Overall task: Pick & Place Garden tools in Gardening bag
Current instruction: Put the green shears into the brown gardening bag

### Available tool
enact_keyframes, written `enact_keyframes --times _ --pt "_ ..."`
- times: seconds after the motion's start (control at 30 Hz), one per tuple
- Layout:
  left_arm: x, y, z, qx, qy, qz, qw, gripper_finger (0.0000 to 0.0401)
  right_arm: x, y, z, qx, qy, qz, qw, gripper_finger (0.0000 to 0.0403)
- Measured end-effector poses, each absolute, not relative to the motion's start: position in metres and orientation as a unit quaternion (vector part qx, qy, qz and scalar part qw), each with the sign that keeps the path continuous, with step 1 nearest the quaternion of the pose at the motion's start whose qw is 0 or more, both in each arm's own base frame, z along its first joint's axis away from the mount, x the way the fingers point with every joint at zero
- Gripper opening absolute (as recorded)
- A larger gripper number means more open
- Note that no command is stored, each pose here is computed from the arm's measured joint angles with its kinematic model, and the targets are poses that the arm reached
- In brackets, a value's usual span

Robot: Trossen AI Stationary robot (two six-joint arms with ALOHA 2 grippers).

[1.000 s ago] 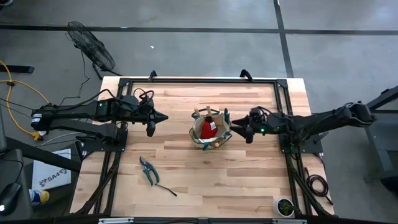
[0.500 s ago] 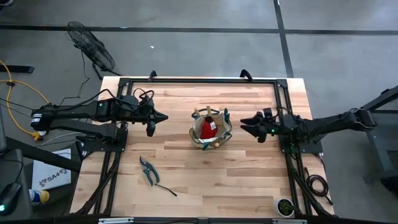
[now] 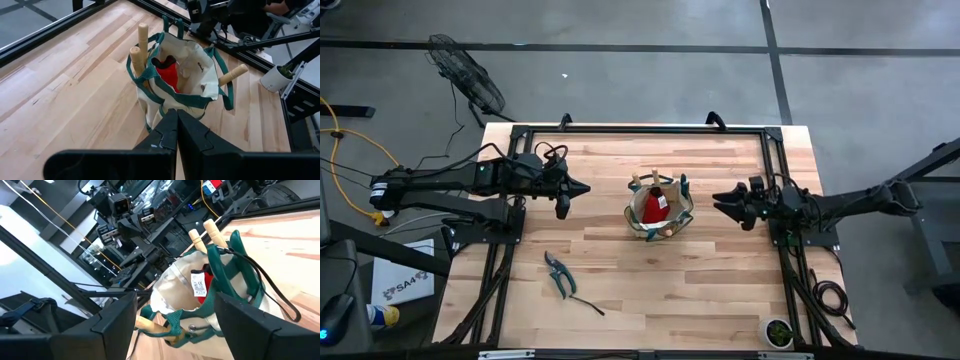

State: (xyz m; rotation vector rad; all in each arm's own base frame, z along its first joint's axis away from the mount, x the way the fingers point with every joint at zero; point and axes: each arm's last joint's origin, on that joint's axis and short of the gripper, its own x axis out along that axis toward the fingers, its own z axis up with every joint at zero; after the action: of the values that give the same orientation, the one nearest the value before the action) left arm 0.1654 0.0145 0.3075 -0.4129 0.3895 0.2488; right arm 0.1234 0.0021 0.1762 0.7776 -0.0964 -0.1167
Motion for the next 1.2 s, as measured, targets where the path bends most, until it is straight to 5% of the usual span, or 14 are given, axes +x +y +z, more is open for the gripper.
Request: enact_keyframes --times 0.83,1.2 --pt "0.165 0.015 0.307 -0.207 0.191 0.123 0.952 0.0 0.111 0.001 0.159 0.325 0.022 -0.082 0.942 0.0256" --pt "0.165 0.014 0.307 -0.206 0.192 0.122 0.952 0.0 0.106 0.007 0.158 0.311 0.066 0.043 0.947 0.0256"
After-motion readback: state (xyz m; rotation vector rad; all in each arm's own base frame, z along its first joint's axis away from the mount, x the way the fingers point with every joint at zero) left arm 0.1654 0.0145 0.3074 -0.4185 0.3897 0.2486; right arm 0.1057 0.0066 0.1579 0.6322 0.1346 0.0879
